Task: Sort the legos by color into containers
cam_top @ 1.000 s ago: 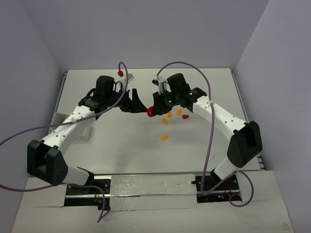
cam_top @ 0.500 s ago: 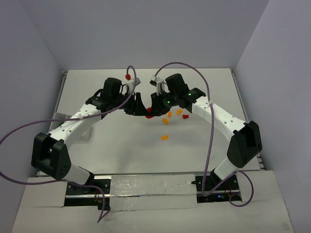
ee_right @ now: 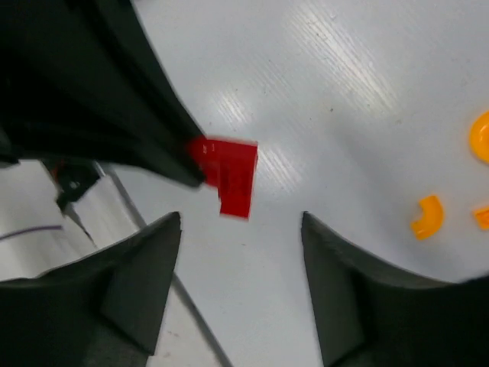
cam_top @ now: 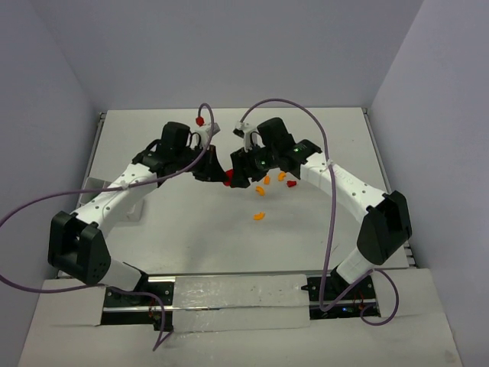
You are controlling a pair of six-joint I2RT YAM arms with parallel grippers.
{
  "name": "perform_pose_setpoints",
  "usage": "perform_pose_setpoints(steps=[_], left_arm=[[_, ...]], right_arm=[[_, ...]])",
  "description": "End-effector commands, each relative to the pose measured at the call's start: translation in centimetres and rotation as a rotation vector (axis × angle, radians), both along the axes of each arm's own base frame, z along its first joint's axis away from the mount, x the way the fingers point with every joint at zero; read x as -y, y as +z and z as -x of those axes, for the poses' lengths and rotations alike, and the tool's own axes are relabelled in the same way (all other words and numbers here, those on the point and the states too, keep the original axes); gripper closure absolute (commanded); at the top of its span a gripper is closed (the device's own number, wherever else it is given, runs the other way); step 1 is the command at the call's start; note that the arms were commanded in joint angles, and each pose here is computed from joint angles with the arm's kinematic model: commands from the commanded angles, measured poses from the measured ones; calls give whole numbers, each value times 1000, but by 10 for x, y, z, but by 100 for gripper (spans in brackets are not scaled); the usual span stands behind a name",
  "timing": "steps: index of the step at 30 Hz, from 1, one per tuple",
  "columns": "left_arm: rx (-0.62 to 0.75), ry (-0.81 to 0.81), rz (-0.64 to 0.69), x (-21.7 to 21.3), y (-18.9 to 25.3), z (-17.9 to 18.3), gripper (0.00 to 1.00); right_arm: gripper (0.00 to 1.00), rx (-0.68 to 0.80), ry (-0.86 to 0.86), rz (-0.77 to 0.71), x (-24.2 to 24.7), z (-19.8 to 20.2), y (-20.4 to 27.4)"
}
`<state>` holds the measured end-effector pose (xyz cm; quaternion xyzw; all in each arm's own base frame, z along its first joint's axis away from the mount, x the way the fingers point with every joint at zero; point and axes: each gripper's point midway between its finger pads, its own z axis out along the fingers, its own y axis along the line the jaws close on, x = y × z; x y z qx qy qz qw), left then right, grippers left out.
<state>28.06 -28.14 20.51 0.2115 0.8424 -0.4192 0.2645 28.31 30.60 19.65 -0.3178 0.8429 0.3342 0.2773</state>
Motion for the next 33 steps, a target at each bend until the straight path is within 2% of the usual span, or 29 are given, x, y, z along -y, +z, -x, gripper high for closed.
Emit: perform_pose_setpoints(steps=[1,3,7,11,14,22,33], left_arm=[[74,127,-127,-57,3,-17,100],[80,206,-215,-104,-1,-31,100],[77,240,-340,-183,-2,-29,100],[125,362,-556,-272,8,-28,100],[144,432,-686,-316,13,-25,100],[25,514,-843,-373,1,-12,100],[-47,511,-879,-381,-21,-9,88]], right_arm=[[17,101,38,-69,-2,3,43],[0,103,39,-66,6,4,42],[0,136,25,-46,28,-2,41],[0,163,-11,49,54,-11,18],[0,158,-14,87,64,-12,7],[0,129,-79,180,86,-27,-17],[0,93,-142,255,113,-39,-37]])
